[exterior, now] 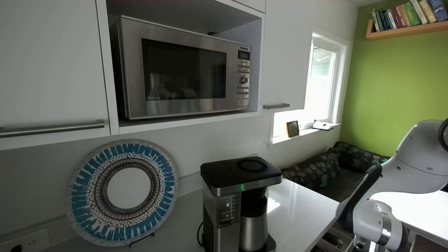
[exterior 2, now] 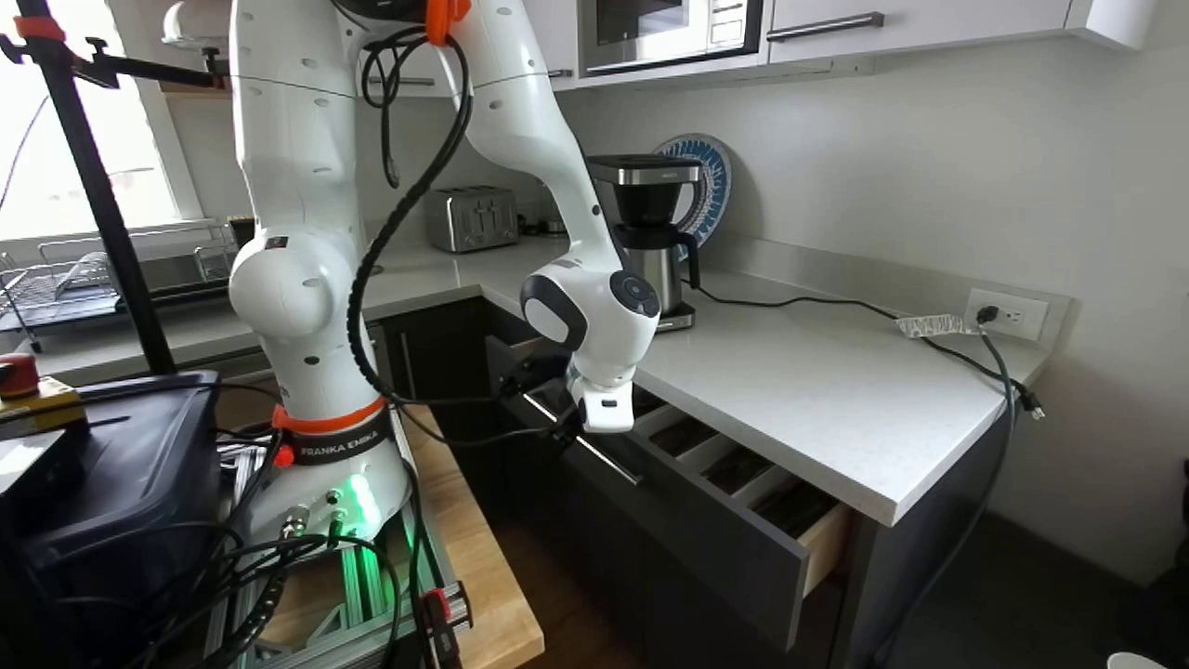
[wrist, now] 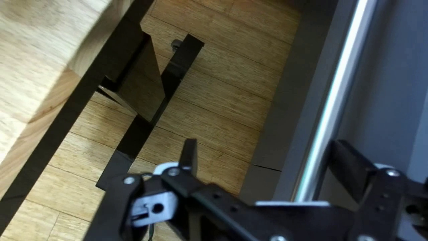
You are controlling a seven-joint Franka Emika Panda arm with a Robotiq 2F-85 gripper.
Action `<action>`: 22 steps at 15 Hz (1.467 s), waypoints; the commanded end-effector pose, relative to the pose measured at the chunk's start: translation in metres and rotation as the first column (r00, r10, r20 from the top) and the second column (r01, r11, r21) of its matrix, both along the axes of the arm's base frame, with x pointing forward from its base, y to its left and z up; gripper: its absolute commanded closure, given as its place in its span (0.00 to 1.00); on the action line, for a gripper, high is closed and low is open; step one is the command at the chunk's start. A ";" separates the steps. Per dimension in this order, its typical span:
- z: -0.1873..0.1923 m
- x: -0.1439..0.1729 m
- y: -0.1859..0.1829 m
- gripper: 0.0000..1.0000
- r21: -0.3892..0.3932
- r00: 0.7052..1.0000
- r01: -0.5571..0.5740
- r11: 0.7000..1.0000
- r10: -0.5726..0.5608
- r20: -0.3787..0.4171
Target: Open the first top drawer
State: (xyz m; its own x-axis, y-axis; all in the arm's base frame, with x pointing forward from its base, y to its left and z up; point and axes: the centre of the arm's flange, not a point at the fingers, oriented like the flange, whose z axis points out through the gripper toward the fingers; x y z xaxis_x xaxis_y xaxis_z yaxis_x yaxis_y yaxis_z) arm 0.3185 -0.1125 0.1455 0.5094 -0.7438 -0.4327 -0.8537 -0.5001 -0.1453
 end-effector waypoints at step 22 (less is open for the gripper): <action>0.059 -0.035 -0.024 0.00 -0.035 0.985 0.155 0.987 -0.151 0.087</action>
State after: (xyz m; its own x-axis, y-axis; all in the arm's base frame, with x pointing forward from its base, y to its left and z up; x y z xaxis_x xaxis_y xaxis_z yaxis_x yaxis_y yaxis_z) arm 0.3197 -0.1522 0.1791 0.4150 -0.8188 -0.3967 -0.9094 -0.3863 -0.1539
